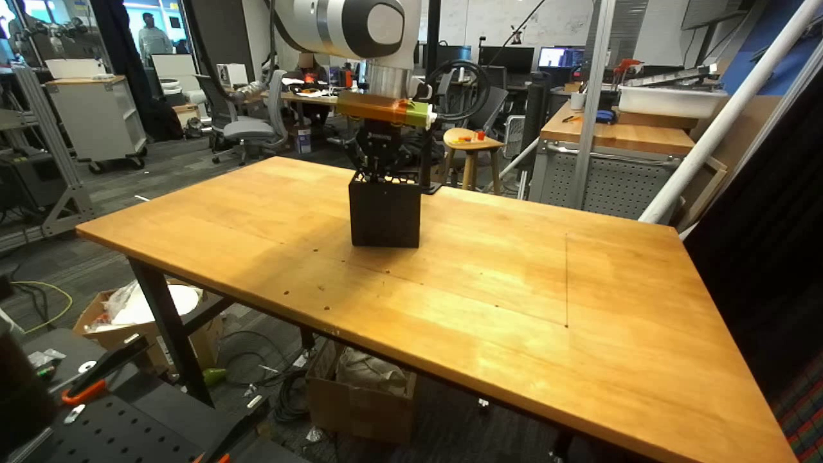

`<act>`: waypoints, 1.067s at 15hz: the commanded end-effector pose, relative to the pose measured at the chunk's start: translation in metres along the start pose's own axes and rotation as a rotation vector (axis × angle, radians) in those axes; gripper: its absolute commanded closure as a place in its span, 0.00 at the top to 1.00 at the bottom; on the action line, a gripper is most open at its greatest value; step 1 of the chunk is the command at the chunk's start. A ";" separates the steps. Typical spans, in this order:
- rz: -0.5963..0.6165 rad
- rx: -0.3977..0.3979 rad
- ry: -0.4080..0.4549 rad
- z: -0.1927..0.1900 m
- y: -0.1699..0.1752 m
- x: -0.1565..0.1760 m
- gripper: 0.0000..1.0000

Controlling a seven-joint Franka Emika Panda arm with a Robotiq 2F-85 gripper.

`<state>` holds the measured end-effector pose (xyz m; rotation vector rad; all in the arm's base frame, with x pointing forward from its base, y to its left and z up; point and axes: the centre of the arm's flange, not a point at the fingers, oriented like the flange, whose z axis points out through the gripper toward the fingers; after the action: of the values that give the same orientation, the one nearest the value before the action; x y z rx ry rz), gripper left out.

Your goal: Pick up the cloth and put it in the box

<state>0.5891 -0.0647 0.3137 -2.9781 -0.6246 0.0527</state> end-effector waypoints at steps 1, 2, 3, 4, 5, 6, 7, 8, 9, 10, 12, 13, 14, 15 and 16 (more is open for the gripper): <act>0.040 0.030 0.097 -0.048 -0.021 -0.034 0.00; 0.055 0.035 0.120 -0.059 -0.022 -0.039 0.00; 0.071 0.030 0.139 -0.074 -0.021 -0.045 0.00; 0.085 0.023 0.157 -0.089 -0.020 -0.051 0.00; 0.096 0.011 0.174 -0.103 -0.018 -0.057 0.00; 0.107 -0.002 0.191 -0.117 -0.016 -0.063 0.00; 0.116 -0.016 0.204 -0.134 -0.013 -0.069 0.00; 0.128 -0.026 0.216 -0.146 -0.010 -0.074 0.00; 0.148 -0.031 0.222 -0.159 -0.007 -0.078 0.03; 0.119 -0.023 0.203 -0.132 -0.003 -0.062 0.26; 0.127 -0.026 0.213 -0.142 -0.001 -0.068 0.04; 0.126 -0.023 0.207 -0.138 -0.001 -0.067 0.11; 0.124 -0.018 0.199 -0.132 -0.002 -0.065 0.19; 0.122 -0.015 0.192 -0.128 -0.002 -0.063 0.26; 0.122 -0.013 0.189 -0.126 -0.002 -0.063 0.26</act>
<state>0.5379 -0.0996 0.4401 -2.9824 -0.4227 -0.2210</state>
